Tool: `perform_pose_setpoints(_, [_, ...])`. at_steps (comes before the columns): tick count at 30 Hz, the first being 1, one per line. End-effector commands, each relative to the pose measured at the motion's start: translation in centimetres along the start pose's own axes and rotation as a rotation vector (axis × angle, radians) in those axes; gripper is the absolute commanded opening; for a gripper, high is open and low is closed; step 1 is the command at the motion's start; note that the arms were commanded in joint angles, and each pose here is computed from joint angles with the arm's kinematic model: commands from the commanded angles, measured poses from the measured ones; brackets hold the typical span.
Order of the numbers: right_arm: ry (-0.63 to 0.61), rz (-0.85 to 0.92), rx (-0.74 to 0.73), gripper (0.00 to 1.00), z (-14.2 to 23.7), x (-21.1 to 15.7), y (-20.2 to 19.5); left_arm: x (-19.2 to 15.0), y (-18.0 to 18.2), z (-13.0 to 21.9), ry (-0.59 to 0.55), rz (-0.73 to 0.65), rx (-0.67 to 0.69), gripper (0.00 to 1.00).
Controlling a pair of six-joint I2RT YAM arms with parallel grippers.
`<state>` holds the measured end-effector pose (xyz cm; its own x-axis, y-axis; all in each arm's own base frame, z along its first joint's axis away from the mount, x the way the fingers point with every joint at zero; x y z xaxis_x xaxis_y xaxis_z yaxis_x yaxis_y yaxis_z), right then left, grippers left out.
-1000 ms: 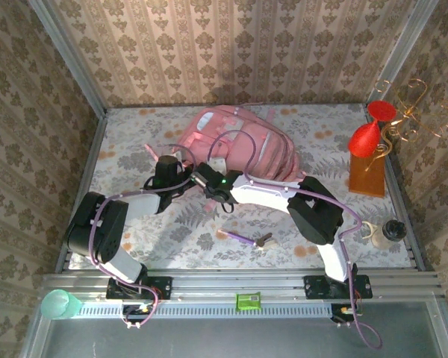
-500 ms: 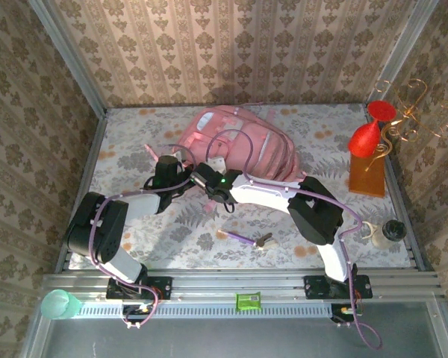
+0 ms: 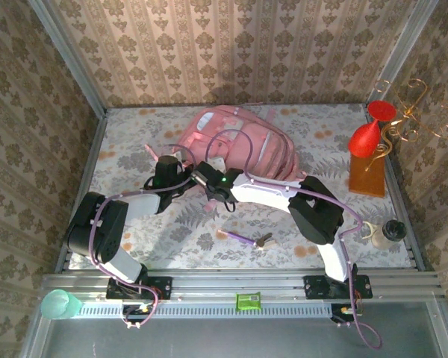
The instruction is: Pack the student bag
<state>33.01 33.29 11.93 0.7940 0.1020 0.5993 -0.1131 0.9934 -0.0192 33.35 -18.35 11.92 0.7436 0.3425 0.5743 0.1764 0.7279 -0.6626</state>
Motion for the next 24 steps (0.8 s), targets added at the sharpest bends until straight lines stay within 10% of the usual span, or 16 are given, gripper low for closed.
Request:
perform_pose_setpoints(1, [0.005,-0.032,-0.008,0.0,1.0,0.2,-2.0,0.8,0.2,0.7,-0.041,-0.084,0.028,0.0])
perform_pose_setpoints(14, [0.029,-0.195,-0.147,0.0,4.5,-4.6,-13.0,3.2,4.6,3.3,-0.082,-0.148,0.237,0.0])
perform_pose_setpoints(21, [-0.051,-0.156,0.145,0.0,6.5,-2.4,-11.8,5.0,4.5,3.2,-0.067,-0.206,0.239,0.01])
perform_pose_setpoints(24, [-0.107,-0.121,0.29,0.0,8.4,-1.1,-10.4,5.6,2.9,3.8,-0.093,-0.267,0.19,0.37])
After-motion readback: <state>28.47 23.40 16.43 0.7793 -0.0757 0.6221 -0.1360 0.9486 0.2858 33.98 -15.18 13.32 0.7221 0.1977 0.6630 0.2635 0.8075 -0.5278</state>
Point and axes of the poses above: each hand's point on the last joint's axis, 136 mm out from that joint toward the fingers, its own z axis back along the fingers, its own y axis along the line the jaws close on, x = y × z, the point moved 5 cm from there along z, back along the fingers, and after that the axes turned 4 degrees about -z, right-handed, at the moved point
